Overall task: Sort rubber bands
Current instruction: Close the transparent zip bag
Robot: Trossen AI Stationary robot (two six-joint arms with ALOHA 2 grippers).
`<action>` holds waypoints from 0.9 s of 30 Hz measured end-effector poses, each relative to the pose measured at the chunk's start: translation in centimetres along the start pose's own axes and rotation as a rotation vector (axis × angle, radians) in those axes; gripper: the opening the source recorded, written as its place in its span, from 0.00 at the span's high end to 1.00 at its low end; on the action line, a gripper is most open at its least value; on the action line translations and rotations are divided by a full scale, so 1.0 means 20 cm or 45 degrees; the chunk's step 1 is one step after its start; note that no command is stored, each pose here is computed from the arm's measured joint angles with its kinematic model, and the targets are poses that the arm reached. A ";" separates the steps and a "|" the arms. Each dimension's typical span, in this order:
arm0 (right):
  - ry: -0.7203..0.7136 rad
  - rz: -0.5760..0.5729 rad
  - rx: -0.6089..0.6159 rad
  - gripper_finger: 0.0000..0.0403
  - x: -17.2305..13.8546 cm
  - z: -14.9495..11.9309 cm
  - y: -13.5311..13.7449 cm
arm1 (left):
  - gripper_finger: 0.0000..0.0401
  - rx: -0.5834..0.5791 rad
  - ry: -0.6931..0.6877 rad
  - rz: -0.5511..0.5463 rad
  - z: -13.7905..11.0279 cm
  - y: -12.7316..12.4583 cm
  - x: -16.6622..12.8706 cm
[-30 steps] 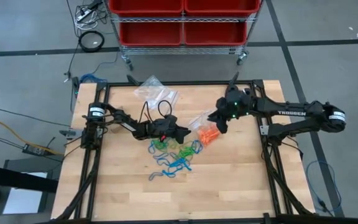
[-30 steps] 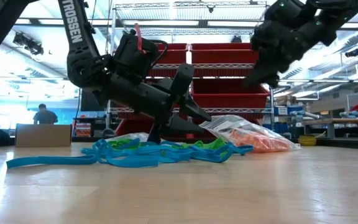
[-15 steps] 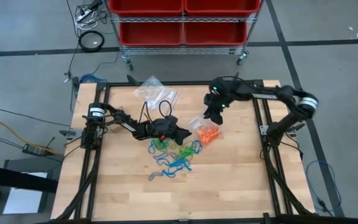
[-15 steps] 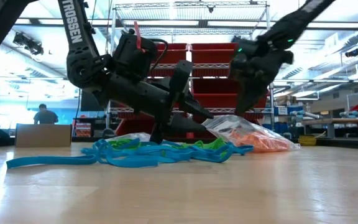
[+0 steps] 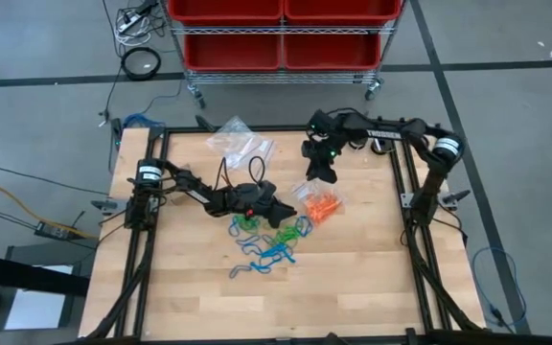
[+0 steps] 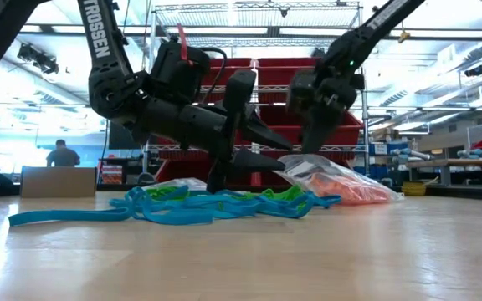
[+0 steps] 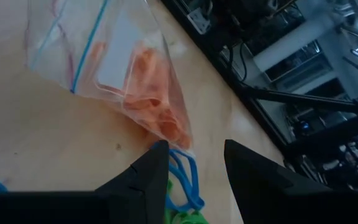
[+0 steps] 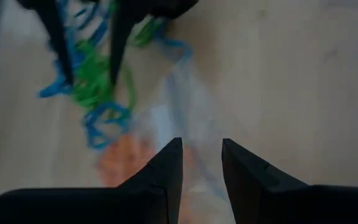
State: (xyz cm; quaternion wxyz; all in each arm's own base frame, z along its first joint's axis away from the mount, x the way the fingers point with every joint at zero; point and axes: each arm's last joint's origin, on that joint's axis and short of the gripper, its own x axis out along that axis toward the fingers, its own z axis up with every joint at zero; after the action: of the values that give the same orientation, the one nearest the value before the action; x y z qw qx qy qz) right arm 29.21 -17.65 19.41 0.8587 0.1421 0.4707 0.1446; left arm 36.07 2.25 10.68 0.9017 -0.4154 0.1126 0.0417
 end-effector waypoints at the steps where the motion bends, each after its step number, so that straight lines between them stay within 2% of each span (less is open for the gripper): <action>1: 0.023 0.040 0.016 0.75 0.02 -0.01 -0.01 | 0.59 0.003 0.007 -0.006 0.00 0.00 0.00; 7: 0.182 0.157 0.066 0.78 0.13 -0.07 -0.03 | 0.59 0.005 0.010 -0.009 0.00 0.00 0.00; 13: 0.215 0.265 -0.011 0.97 0.13 -0.06 0.07 | 0.59 0.008 0.017 -0.017 0.00 0.00 0.00; 17: 0.260 0.270 -0.046 0.99 0.12 -0.05 0.13 | 0.59 0.008 0.018 -0.020 0.00 0.00 0.00; 22: 0.184 0.227 -0.127 1.00 0.01 0.00 0.24 | 0.59 0.010 0.019 -0.021 0.00 0.00 0.00; 27: 0.046 0.133 -0.207 1.00 -0.18 0.07 0.38 | 0.59 0.045 -0.019 -0.047 0.01 -0.02 0.00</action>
State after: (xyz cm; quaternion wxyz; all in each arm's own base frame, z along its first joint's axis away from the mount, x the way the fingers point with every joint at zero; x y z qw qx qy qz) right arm 27.79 -12.16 25.80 0.8501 0.0938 0.4647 0.2293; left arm 36.16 2.22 11.04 0.9102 -0.4013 0.0990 0.0259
